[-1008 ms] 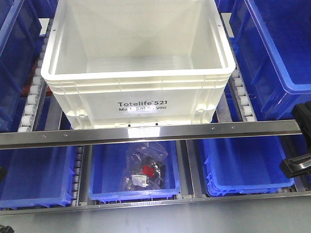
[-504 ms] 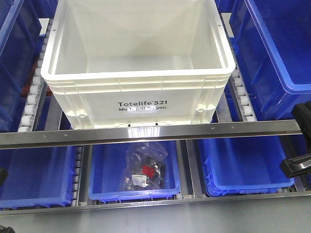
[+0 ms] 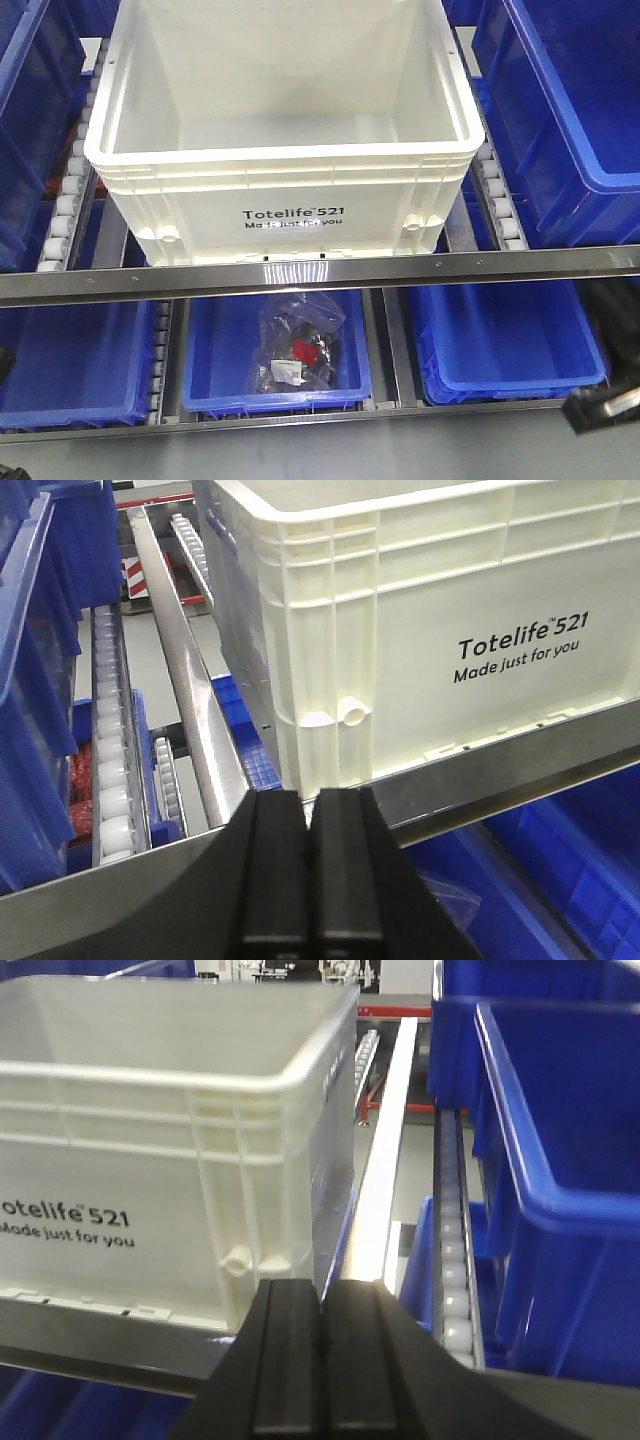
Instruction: Place moving items into box and shelve
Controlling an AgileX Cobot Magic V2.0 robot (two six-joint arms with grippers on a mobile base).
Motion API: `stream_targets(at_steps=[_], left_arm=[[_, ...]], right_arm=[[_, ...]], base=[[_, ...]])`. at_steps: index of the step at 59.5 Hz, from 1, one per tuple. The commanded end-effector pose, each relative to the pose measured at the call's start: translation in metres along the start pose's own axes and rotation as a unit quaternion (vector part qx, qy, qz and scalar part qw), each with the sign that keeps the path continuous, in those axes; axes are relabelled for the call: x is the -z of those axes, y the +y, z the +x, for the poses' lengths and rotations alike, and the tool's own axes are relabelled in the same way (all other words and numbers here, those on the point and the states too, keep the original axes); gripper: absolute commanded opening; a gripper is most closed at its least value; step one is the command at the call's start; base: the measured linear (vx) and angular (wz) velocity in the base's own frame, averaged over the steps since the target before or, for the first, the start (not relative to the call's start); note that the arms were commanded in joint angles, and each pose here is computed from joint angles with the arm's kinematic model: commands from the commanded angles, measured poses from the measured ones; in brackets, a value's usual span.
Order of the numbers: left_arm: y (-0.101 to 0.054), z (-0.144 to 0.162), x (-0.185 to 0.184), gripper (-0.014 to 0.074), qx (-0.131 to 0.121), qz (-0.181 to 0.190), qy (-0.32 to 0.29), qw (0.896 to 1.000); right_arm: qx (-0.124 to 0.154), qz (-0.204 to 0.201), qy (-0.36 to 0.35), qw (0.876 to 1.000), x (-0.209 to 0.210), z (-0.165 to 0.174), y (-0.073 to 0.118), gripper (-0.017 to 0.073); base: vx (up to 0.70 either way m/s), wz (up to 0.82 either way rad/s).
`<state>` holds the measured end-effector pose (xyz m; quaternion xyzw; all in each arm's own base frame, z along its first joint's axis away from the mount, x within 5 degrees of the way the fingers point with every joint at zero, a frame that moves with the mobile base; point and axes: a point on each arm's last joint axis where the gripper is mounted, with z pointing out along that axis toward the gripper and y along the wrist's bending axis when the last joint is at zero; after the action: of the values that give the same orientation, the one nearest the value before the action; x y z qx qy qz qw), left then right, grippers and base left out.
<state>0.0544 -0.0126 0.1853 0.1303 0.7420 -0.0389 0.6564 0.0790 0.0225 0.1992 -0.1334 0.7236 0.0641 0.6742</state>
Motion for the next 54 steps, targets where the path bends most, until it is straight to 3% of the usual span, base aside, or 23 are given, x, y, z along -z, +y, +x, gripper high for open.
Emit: stream_targets(at_steps=[1, 15, 54], left_arm=[[-0.001, 0.000, -0.001, -0.0022, 0.005, 0.001, -0.031, 0.999], [-0.001, 0.000, -0.001, -0.0022, 0.005, 0.001, -0.031, 1.000], [-0.001, 0.000, -0.001, -0.0022, 0.005, 0.001, -0.030, 1.000]], right_arm=[[-0.018, 0.000, -0.033, 0.999, 0.009, 0.002, 0.001, -0.0015], [-0.003, 0.009, -0.049, 0.999, 0.024, 0.007, 0.000, -0.0015], [-0.007, 0.009, -0.047, 0.999, 0.024, 0.008, 0.000, -0.0015]], base=[[0.00, 0.00], [0.00, 0.00], [0.00, 0.00]])
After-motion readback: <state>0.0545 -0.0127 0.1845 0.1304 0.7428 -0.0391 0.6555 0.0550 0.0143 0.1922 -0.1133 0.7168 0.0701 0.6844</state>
